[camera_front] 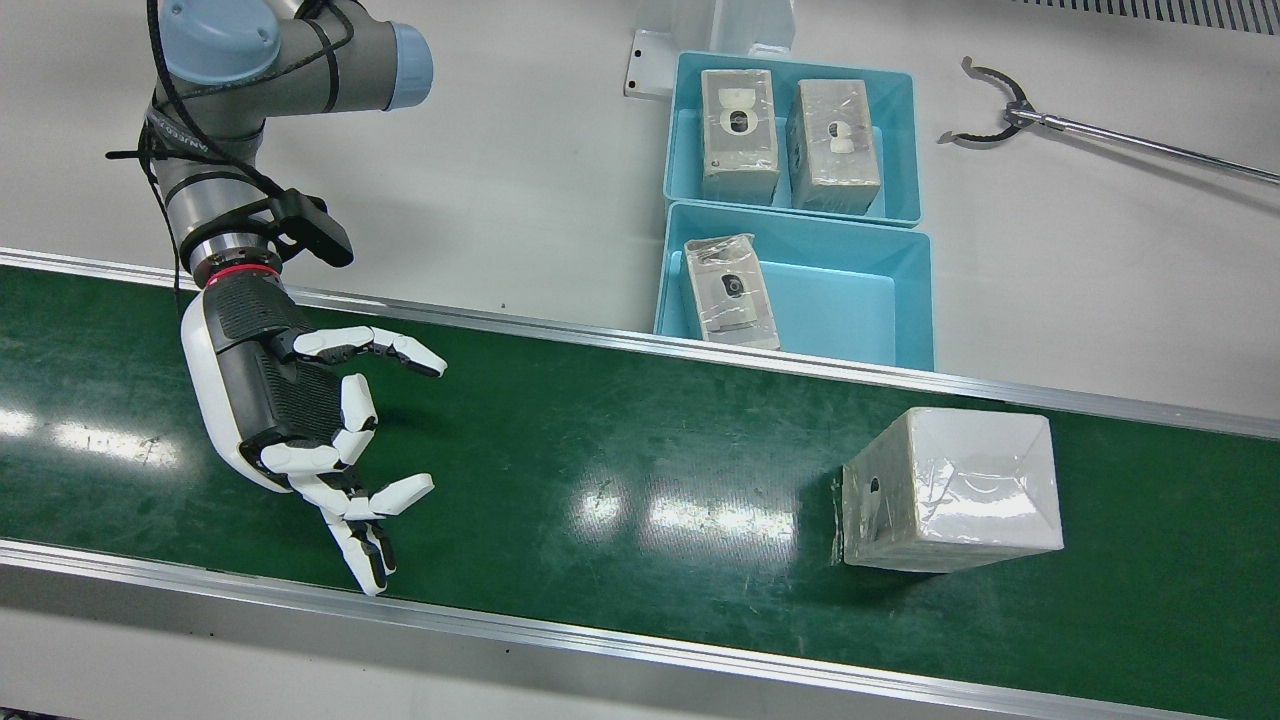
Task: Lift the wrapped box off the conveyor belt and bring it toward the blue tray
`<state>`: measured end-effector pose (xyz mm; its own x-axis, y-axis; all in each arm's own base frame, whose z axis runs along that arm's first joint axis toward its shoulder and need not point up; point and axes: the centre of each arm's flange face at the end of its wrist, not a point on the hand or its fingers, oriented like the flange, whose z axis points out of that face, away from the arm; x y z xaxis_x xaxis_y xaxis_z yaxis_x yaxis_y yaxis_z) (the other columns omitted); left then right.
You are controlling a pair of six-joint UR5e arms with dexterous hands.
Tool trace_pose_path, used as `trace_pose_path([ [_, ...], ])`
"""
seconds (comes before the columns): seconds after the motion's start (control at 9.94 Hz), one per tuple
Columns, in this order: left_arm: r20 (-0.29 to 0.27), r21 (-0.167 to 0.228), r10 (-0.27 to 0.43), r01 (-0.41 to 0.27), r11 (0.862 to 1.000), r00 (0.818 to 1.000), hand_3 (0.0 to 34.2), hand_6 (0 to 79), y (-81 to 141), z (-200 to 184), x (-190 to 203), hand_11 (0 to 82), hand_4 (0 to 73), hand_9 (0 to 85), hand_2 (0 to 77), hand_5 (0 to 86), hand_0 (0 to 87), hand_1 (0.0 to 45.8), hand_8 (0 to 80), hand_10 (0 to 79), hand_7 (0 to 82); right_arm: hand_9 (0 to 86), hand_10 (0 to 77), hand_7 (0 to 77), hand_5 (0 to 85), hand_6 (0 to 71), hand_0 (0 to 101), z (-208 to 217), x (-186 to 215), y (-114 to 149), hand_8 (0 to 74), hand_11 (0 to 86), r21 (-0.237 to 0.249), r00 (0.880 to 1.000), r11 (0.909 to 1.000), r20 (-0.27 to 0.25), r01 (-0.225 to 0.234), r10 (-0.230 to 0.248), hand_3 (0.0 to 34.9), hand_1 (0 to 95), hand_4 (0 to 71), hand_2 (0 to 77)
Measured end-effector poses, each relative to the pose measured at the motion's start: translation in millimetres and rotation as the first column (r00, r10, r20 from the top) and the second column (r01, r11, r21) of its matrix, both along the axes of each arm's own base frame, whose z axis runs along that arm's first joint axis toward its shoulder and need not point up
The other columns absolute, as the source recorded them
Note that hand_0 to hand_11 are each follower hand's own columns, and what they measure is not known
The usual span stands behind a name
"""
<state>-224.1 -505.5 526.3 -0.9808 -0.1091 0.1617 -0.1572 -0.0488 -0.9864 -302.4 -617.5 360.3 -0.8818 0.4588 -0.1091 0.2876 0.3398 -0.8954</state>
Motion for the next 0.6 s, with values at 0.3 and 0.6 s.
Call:
trace_pose_path([
  [0.3,0.000,0.000,0.000,0.000,1.000,1.000,0.0,0.0,0.0,0.0,0.0,0.0,0.0,0.5,1.1,1.1,0.0,0.0,0.5,0.5,0.5,3.3,1.1,22.4,33.3,10.4,53,0.9,-7.5,3.7,1.6,3.8,-0.001,1.000,0.9999,-0.001,0.013,-0.013,1.8,15.8,35.5,6.0],
  [0.6,0.000,0.000,0.000,0.000,1.000,1.000,0.0,0.0,0.0,0.0,0.0,0.0,0.0,0.5,1.1,1.1,0.0,0.0,0.5,0.5,0.5,2.7,1.1,18.0,15.3,5.4,53,-1.3,-5.1,3.2,0.0,3.8,0.002,1.000,0.9999,0.003,0.011,-0.011,1.8,18.5,15.8,6.5],
])
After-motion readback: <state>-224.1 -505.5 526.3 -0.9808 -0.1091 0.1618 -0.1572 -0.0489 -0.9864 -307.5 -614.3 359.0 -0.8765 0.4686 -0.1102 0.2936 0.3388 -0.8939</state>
